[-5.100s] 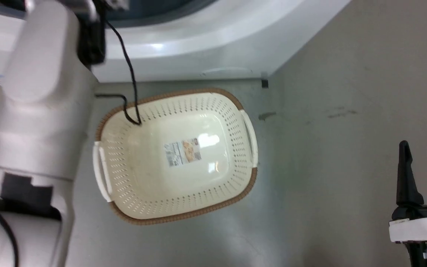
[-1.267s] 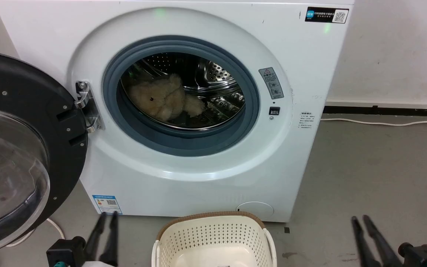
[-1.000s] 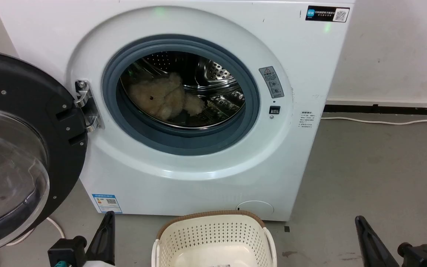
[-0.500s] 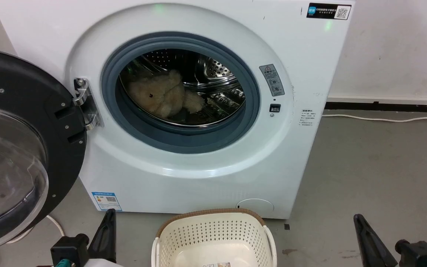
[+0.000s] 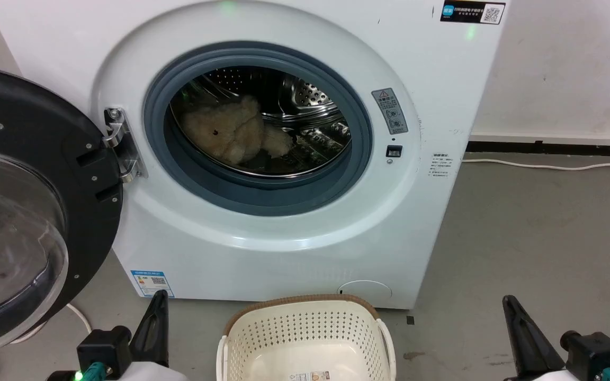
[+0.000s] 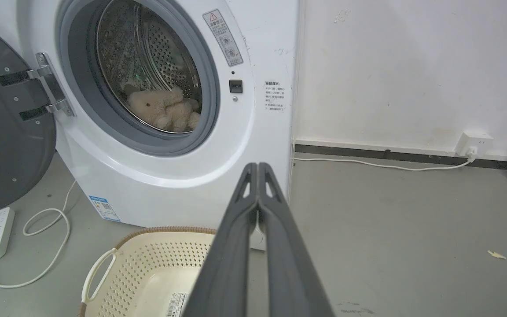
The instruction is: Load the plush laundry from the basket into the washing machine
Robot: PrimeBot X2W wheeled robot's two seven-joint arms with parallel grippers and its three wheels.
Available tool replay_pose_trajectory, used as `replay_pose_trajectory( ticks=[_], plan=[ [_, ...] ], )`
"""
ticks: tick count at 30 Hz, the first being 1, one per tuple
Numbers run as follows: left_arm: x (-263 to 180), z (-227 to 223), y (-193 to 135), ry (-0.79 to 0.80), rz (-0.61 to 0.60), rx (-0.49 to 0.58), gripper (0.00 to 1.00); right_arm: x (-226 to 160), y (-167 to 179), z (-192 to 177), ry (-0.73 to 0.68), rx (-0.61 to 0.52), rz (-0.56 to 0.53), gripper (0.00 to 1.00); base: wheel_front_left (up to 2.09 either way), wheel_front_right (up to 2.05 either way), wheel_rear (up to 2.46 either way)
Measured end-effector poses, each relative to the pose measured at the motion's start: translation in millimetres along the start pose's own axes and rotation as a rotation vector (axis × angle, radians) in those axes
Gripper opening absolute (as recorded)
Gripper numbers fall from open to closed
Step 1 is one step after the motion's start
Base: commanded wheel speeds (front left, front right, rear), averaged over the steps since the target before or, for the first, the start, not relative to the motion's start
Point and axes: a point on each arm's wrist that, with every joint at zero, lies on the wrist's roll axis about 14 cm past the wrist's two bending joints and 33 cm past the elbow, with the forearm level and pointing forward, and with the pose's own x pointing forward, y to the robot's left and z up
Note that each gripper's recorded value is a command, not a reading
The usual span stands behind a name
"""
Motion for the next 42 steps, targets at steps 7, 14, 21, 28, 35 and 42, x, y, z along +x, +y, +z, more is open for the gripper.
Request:
replay_pose_trajectory(
  ticks=[7, 14, 21, 28, 35, 42],
  plan=[
    [1.7, -0.2, 0.3, 0.002, 0.001, 0.015, 0.00, 2.9, 0.7, -1.5, 0.009, -0.005, 0.003, 0.00, 0.00, 0.00, 0.00],
    [3.4, -0.6, -0.3, 0.005, 0.005, 0.019, 0.00, 6.8, 1.5, -0.9, 0.011, -0.018, 0.007, 0.00, 0.00, 0.00, 0.00],
    [4.9, -1.4, -0.3, 0.010, 0.007, 0.033, 0.00, 8.3, 2.2, -3.6, 0.022, -0.020, 0.010, 0.00, 0.00, 0.00, 0.00],
    [8.5, 1.4, 0.1, 0.002, 0.012, 0.041, 0.00, 13.0, 3.1, -1.1, 0.015, -0.028, 0.014, 0.00, 0.00, 0.00, 0.00],
    [9.4, -0.3, -0.2, 0.010, 0.014, 0.053, 0.00, 15.6, 3.6, -2.9, 0.027, -0.036, 0.017, 0.00, 0.00, 0.00, 0.00],
    [11.0, -0.9, 0.8, 0.015, 0.021, 0.062, 0.00, 19.0, 4.4, -2.1, 0.025, -0.042, 0.020, 0.00, 0.00, 0.00, 0.00]
  ],
)
